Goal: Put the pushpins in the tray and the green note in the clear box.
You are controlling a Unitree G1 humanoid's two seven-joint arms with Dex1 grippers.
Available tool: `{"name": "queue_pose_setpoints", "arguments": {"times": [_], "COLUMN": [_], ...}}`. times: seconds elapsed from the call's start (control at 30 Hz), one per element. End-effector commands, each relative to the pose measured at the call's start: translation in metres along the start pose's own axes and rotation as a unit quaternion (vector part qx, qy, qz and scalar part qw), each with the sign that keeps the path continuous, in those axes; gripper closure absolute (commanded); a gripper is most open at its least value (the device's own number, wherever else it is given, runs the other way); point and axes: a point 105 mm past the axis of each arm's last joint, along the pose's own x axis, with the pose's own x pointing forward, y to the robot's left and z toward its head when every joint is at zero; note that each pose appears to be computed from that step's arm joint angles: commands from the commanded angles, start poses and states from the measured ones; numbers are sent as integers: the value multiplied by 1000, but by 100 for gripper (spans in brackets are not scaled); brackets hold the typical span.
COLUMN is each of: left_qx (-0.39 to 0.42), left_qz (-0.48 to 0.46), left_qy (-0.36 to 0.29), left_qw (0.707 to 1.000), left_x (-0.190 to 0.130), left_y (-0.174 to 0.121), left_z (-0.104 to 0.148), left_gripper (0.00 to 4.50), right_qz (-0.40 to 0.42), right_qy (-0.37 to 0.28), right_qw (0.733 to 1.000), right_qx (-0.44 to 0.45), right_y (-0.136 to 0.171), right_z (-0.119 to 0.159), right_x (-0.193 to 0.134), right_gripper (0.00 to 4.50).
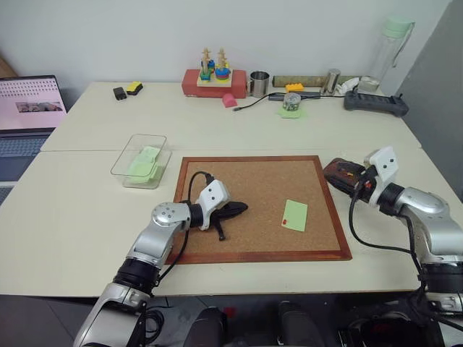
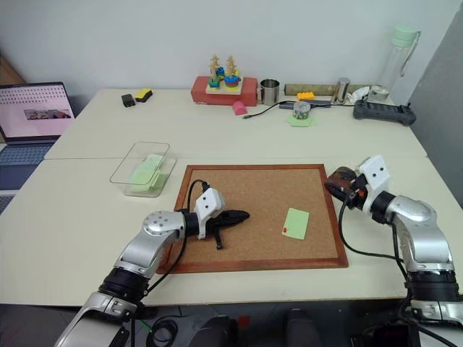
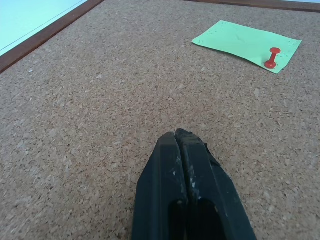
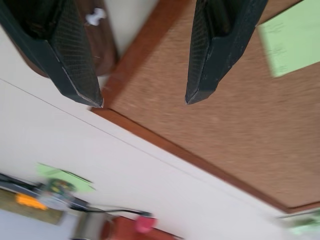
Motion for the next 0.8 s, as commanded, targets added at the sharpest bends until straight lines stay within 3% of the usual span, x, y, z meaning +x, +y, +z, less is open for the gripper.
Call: {"name": "queue_pose_setpoints", "arguments": {"times": [0.03,0.1,0.3,0.67,0.77,0.8], "left_qx": [-14,-14,-15,-16,-16,-16], "left_qz": [0,0,-1,-2,-1,-1], "left_qy": [31,31,32,33,33,33], "left_qw": [999,999,999,999,999,999], "left_x": [-4,-4,-4,-4,-4,-5], "left_y": [-2,-2,-2,-2,-2,-2], "left_z": [-17,-17,-17,-17,-17,-17], "left_gripper": [450,450,450,450,450,450], "right_qz": [118,158,196,186,186,188], "right_qy": [5,17,17,14,14,14], "right_qw": [993,987,980,982,982,982], "right_qx": [-28,-36,-34,-11,-11,-10], "right_y": [49,71,98,94,92,93], "right_z": [8,0,-8,-21,-23,-23], "right_x": [-2,0,10,30,31,31], "right_gripper": [179,179,179,179,220,251]}}
